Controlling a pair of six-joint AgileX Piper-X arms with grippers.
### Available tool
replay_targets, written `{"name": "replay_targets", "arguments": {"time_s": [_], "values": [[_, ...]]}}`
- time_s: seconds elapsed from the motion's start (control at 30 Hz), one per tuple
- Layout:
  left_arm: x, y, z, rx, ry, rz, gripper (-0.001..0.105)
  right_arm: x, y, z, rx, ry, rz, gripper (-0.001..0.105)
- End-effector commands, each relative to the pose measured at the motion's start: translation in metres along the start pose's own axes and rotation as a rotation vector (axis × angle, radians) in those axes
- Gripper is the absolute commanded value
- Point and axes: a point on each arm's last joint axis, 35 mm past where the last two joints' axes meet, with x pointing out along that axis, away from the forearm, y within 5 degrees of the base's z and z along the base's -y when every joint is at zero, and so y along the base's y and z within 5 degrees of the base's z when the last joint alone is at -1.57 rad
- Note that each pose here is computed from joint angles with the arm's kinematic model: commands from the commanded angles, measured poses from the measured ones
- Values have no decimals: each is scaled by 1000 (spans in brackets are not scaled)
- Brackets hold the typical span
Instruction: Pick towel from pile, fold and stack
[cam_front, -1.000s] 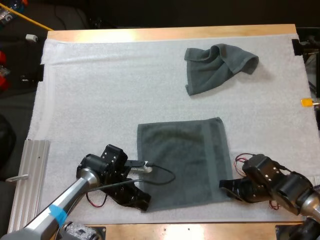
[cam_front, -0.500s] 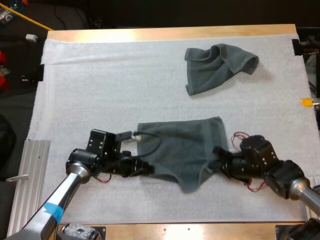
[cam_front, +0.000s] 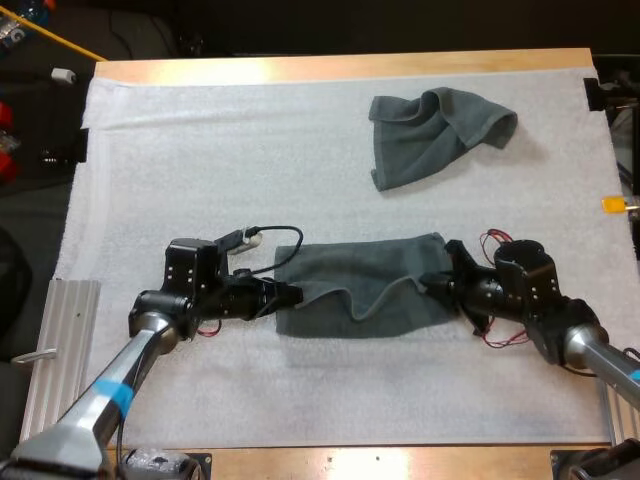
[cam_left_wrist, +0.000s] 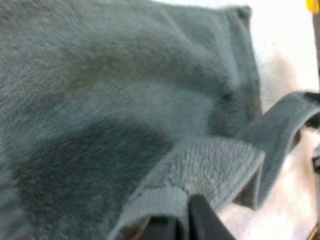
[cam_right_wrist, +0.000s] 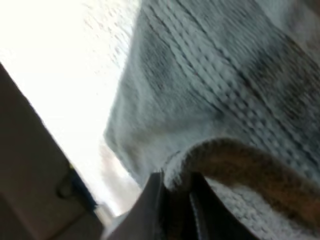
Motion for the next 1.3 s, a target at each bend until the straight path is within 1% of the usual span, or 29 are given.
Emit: {"name": "replay_targets", "arguments": {"time_s": [0.0,0.07,0.2,0.37,0.53,0.63,0.9,0.93,1.0,1.03,1.07,1.1,1.13,1.17,1.23,1.27], "values": [[2,0,4,2,-8,-12,0,0,5,3,1,-17,35,0],[7,5,7,-1,-8,-13,0,3,5,6,14,-43,48,0],[12,9,13,19,-28,-20,0,8,2,9,26,-94,28,0],[13,10,19,52,-108,31,0,10,-2,12,31,-155,-1,0],[13,7,23,85,-151,29,0,11,2,15,10,-202,27,0],[12,6,26,104,-168,21,0,10,6,16,-2,-222,53,0],[12,6,26,104,-177,30,1,10,6,17,-2,-229,52,0],[12,6,26,104,-176,29,3,10,6,17,-2,-229,53,0],[12,6,26,106,-177,28,13,10,7,17,-5,-232,60,6],[12,6,26,108,-179,26,23,10,8,17,-9,-236,70,12],[12,5,27,115,-179,16,32,9,10,18,-17,-243,89,22],[12,4,27,121,-177,5,39,9,11,19,-22,-248,102,28],[12,2,28,133,-175,-14,50,8,15,20,-34,-258,129,37],[12,1,29,145,-171,-33,59,8,18,21,-47,-270,162,47],[11,-4,31,149,-157,-70,67,6,25,23,-89,-300,217,55],[10,-8,33,135,-137,-102,68,4,30,24,-136,-318,250,57]]}}
